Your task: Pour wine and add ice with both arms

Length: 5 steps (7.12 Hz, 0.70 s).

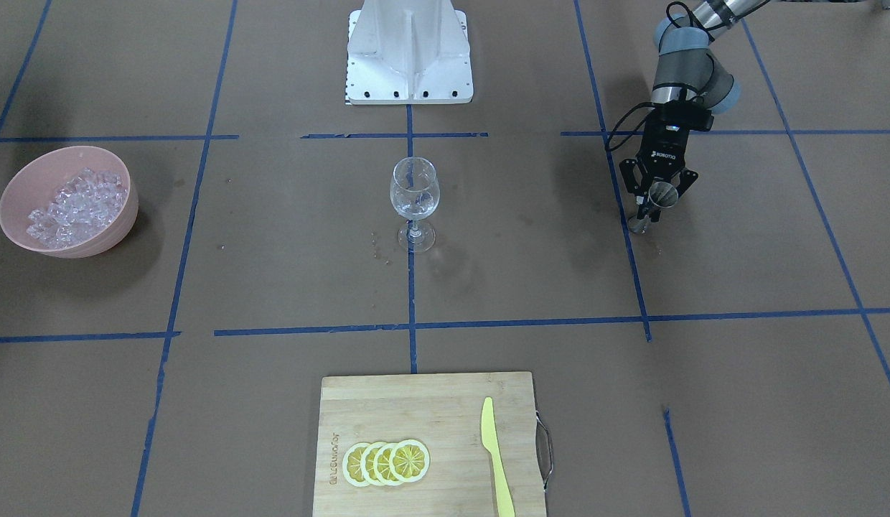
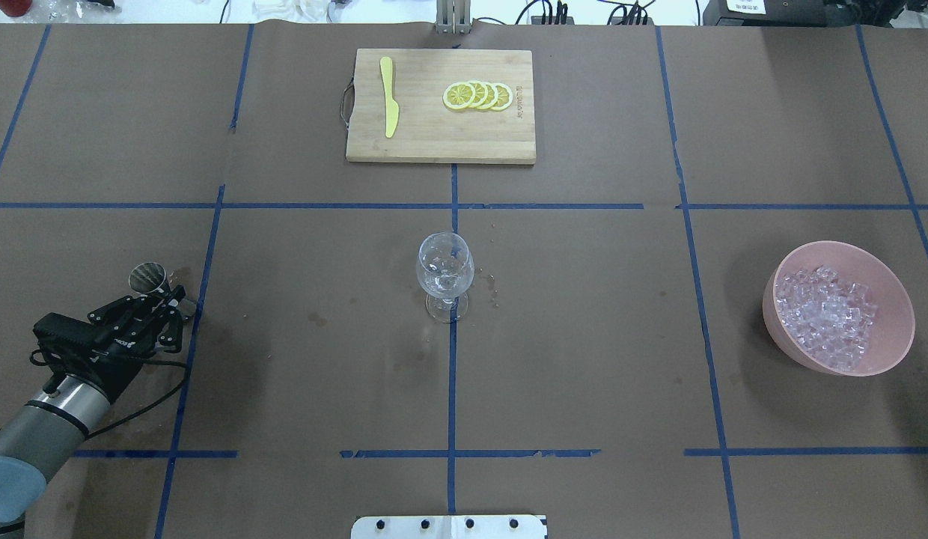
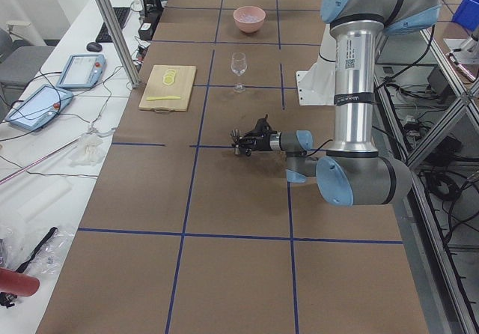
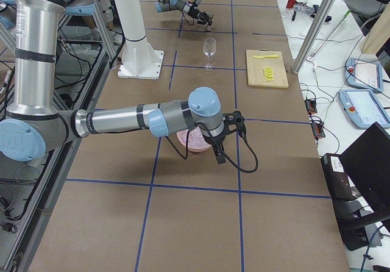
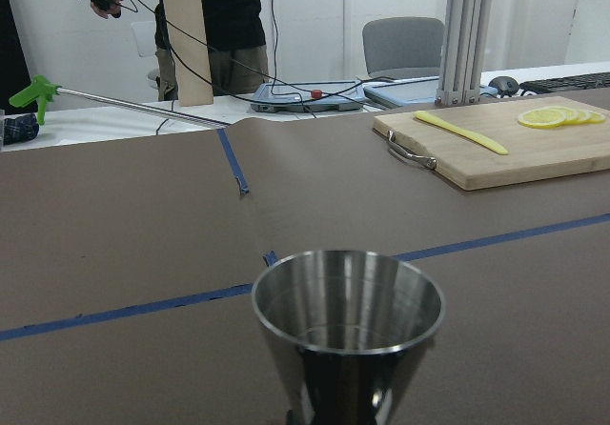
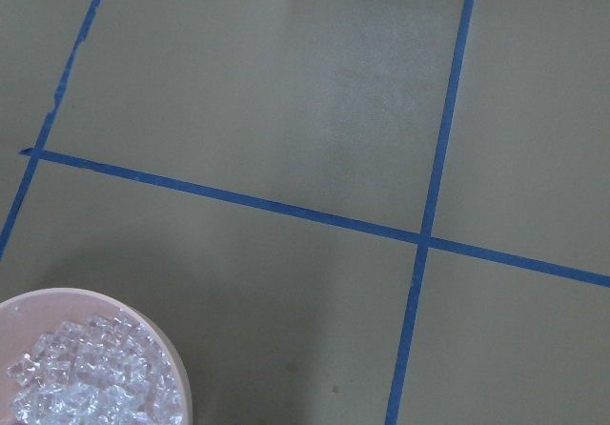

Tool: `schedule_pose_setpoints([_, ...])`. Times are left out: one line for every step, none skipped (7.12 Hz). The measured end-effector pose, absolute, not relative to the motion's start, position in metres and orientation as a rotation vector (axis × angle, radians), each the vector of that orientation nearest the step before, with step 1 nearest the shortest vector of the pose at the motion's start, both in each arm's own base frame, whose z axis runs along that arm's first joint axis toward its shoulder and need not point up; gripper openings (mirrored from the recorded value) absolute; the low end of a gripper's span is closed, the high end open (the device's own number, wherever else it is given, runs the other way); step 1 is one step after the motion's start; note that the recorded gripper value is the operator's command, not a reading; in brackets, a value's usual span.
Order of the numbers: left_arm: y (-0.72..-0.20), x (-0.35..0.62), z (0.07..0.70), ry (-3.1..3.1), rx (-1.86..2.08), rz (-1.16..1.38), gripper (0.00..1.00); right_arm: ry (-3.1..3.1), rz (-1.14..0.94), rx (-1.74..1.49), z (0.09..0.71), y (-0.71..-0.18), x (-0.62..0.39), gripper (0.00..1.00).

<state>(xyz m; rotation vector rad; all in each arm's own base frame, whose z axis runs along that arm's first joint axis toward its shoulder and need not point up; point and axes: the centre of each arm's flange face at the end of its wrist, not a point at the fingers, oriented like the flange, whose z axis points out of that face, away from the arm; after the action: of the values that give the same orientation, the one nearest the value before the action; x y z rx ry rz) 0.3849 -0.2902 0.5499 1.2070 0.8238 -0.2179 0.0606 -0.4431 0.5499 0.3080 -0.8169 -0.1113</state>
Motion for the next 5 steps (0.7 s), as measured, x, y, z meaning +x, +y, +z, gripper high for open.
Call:
schedule_pose_setpoints([-0.287,0.386,0.551,0.819,1.211,-0.22,0.3,-0.817,-0.111,0.308,0.55,-0.443,0.061,1.0])
schedule_pose_setpoints([-0.284,0.388,0.551,0.819,1.212,-0.217,0.34,-0.817,-0.112,0.309,0.55,-0.443,0.061,1.0])
schedule_pose_setpoints([-0.28,0.39,0.552,0.819,1.212,-0.213,0.45,-0.817,-0.112,0.309,0.55,-0.443,0.061,1.0])
schedule_pose_setpoints([-0.277,0.392,0.552,0.817,1.214,-0.209,0.58,-0.817,-0.112,0.309,0.55,-0.443,0.061,1.0])
schedule_pose_setpoints([-0.274,0.394,0.552,0.815,1.217,-0.204,0.73,-0.817,-0.112,0.309,0.55,-0.443,0.061,1.0])
